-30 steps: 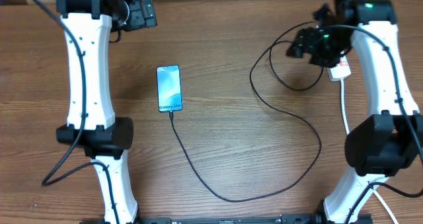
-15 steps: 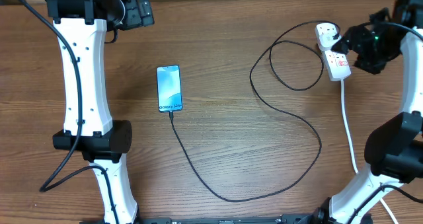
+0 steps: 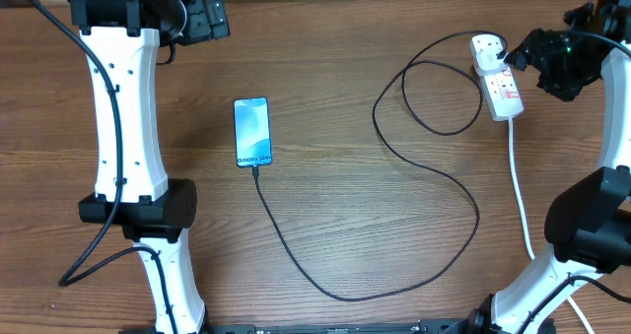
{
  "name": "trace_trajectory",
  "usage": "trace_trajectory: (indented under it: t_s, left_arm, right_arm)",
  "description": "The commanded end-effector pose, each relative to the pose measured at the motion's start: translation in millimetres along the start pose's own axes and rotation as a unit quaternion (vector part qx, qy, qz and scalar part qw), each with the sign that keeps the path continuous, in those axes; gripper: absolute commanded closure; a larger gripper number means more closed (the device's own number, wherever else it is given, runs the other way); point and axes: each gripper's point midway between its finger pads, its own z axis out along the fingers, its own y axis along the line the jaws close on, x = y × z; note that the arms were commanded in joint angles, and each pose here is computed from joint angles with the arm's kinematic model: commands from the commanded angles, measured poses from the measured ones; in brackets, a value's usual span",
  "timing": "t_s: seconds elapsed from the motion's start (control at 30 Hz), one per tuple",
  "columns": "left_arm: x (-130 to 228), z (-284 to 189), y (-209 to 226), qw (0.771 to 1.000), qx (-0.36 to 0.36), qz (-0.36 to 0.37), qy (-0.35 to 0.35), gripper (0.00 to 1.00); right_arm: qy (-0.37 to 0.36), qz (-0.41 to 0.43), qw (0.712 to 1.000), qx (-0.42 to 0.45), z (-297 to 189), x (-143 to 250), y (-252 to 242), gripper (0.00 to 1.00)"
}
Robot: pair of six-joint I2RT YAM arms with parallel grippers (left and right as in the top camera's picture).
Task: Plug charger to phone and switch on socket
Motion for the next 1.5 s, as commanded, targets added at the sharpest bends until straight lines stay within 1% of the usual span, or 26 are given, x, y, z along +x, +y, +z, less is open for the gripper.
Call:
trace_trajectory:
  t_s: [0.0,0.17,0.27,0.3,0.33,0.37,0.43,0.63,0.73,0.77,0.8,0.9,1.1,1.47]
  left_arm:
    - [-3.0,-7.4,4.8,1.000,-0.005,-0.003,-0.011,0.00]
    - [-2.9,-7.4,4.6,1.000,-0.005,-0.003,-0.011,0.00]
    - [-3.0,-7.4,4.8,1.000,-0.005,-0.003,-0.011,0.00]
    - [-3.0,-7.4,4.8,1.000,-0.005,-0.003,-0.011,0.00]
    - [-3.0,-7.4,4.8,1.000,-0.005,-0.003,-0.011,0.00]
    - [-3.0,-7.4,4.8,1.000,-0.005,-0.003,-0.011,0.00]
    - [-3.0,-7.4,4.8,1.000,-0.005,-0.003,-0.011,0.00]
    - [-3.0,-7.4,4.8,1.000,-0.005,-0.003,-0.011,0.00]
    - [-3.0,-7.4,4.8,1.000,-0.005,-0.003,-0.011,0.01]
    - [-3.0,-7.4,4.8,1.000,-0.005,-0.003,-0.011,0.00]
    - [-3.0,-7.4,4.8,1.000,-0.005,-0.003,-0.011,0.00]
    - [-3.0,-7.4,4.8,1.000,-0.005,-0.003,-0.011,0.01]
    - [-3.0,-7.4,4.8,1.000,-0.005,-0.003,-0.011,0.00]
    - [-3.0,-7.4,4.8,1.000,-0.005,-0.003,-0.011,0.00]
  right_arm:
    - [-0.025,0.029,0.999,0.013,3.4,-15.5,-3.7,0.24]
    - [-0.050,0.058,0.997,0.009,13.7,-32.8,-6.3,0.24]
    - [-0.060,0.081,0.995,0.017,25.9,-43.1,-17.1,0.29]
    - [-0.060,0.084,0.994,0.018,29.6,-45.1,-20.0,0.32]
    - [-0.062,0.086,0.994,0.018,30.7,-47.1,-22.8,0.43]
    - [-0.064,0.089,0.994,0.023,35.2,-50.0,-28.9,0.49]
    - [-0.067,0.094,0.993,0.024,39.0,-53.9,-35.2,0.53]
    - [-0.074,0.112,0.991,0.024,51.8,-64.5,-54.5,0.53]
    - [-0.087,0.089,0.992,0.023,56.2,-73.4,-58.6,0.51]
    - [-0.092,0.071,0.993,0.023,58.3,-76.8,-58.5,0.46]
    - [-0.097,0.043,0.994,0.024,61.8,-80.4,-59.2,0.38]
    - [-0.102,0.015,0.994,0.036,70.8,-85.4,-65.3,0.29]
    - [-0.096,0.013,0.994,0.048,97.3,-87.3,-77.7,0.24]
    - [-0.091,0.002,0.994,0.056,125.8,-88.6,-88.8,0.23]
